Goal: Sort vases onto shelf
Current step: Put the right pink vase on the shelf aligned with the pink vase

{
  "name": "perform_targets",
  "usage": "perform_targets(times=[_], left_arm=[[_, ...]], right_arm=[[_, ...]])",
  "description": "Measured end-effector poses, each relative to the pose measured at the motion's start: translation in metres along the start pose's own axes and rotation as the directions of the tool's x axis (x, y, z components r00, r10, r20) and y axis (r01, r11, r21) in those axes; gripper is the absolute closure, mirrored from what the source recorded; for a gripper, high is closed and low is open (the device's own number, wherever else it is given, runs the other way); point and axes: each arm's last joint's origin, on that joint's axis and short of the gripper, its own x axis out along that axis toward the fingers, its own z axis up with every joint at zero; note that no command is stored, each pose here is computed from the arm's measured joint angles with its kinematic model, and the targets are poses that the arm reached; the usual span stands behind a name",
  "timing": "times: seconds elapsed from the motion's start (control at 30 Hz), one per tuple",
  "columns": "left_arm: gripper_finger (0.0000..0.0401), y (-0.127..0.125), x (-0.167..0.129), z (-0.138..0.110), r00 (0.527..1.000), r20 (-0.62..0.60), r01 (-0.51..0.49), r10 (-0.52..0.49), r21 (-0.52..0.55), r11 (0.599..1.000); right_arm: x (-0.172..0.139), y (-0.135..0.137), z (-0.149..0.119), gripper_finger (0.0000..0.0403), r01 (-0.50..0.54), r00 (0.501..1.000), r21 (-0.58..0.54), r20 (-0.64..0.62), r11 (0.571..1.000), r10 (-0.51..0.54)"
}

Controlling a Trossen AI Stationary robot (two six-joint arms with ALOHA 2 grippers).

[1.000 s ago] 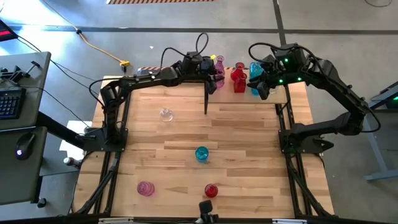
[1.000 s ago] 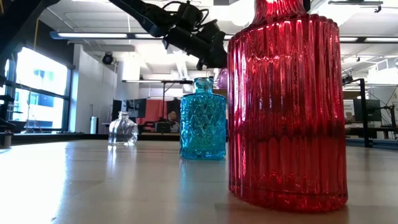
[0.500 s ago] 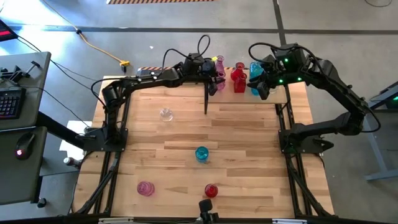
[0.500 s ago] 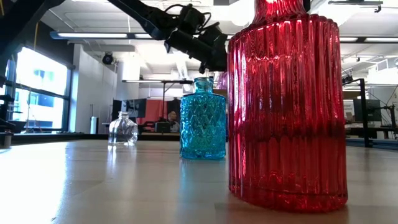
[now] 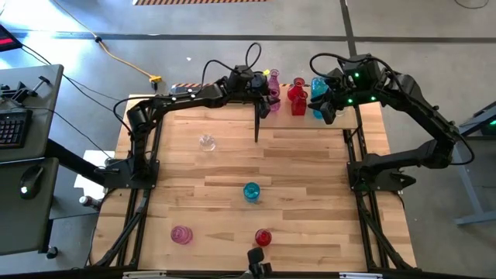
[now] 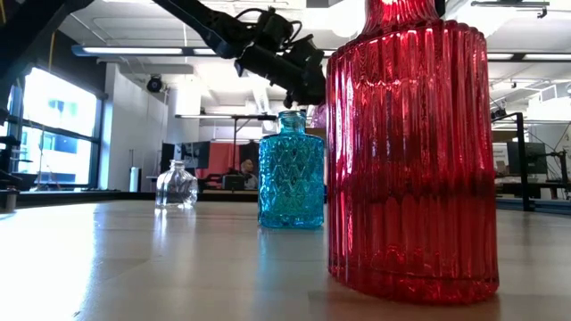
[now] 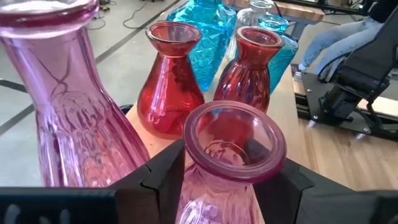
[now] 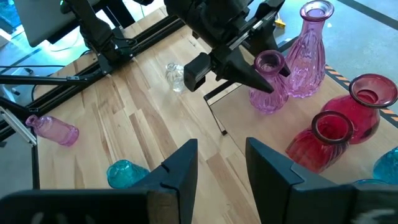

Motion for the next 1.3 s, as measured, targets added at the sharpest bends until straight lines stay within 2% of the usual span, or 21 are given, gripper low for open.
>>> perform_targets(times=[0.47, 1.3], left_arm=[[0.0178, 0.003, -0.001, -0.002, 1.0, -0.022, -0.005, 0.005, -0.034, 0.999], [0.0176, 0.001, -0.014, 0.015, 0.999, 0.048, -0.004, 0.005, -0.008, 1.0]], right_arm=[[0.0, 0.0, 0.0, 0.0288, 0.0, 1.0, 0.0, 0.0, 1.0, 0.0], [0.0, 0.0, 0.0, 0.0288, 0.0, 1.0, 0.0, 0.0, 1.0, 0.0]])
